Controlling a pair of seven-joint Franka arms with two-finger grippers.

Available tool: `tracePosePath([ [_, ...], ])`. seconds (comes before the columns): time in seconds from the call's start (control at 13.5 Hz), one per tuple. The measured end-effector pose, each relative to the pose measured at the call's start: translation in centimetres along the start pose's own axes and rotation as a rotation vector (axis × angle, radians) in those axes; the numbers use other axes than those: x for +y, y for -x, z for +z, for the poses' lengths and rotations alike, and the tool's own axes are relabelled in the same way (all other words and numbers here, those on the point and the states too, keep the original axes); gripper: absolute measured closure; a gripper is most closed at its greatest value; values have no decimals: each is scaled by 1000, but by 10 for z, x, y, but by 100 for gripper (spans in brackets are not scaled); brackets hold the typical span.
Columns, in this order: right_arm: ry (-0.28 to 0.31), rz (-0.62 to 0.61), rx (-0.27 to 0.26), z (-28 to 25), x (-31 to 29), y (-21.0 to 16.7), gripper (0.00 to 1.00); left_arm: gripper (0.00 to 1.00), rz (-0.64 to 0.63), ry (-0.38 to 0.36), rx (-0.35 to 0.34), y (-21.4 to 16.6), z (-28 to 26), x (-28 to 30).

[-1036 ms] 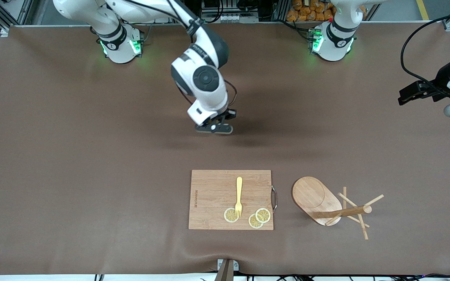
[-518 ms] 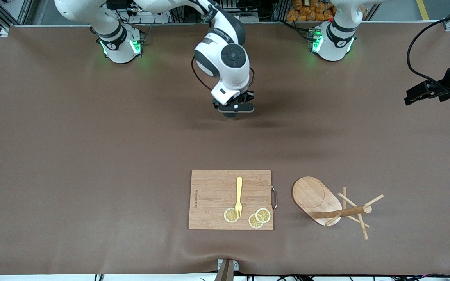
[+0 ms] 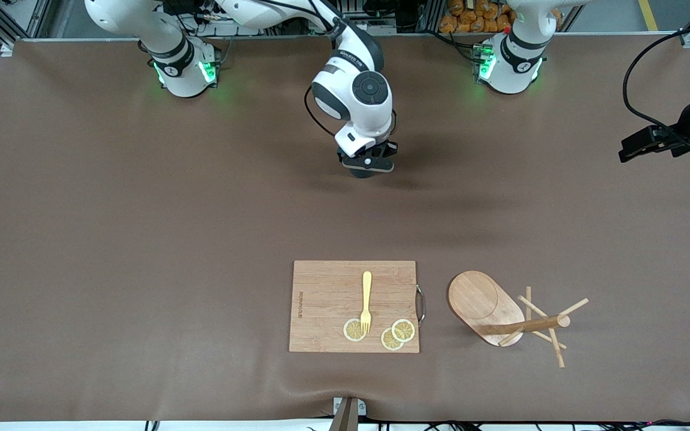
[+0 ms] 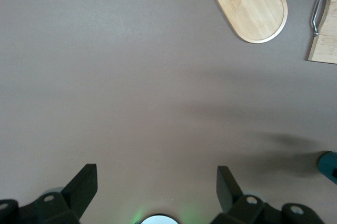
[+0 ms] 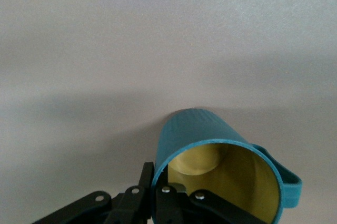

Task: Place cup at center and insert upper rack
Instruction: 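Lift the mug with the right gripper and carry it toward the table center, then lower the mug onto the table and open the right gripper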

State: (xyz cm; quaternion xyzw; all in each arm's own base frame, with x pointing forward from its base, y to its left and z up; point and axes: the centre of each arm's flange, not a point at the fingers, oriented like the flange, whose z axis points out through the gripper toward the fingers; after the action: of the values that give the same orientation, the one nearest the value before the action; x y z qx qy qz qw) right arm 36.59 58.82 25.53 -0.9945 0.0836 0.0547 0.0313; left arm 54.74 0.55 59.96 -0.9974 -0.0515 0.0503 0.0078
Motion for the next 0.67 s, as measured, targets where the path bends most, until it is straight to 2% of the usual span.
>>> tracePosePath([
  [0.67, 2, 6, 0, 1, 1, -1, 96, 0, -3, 0, -4, -1, 2, -2],
])
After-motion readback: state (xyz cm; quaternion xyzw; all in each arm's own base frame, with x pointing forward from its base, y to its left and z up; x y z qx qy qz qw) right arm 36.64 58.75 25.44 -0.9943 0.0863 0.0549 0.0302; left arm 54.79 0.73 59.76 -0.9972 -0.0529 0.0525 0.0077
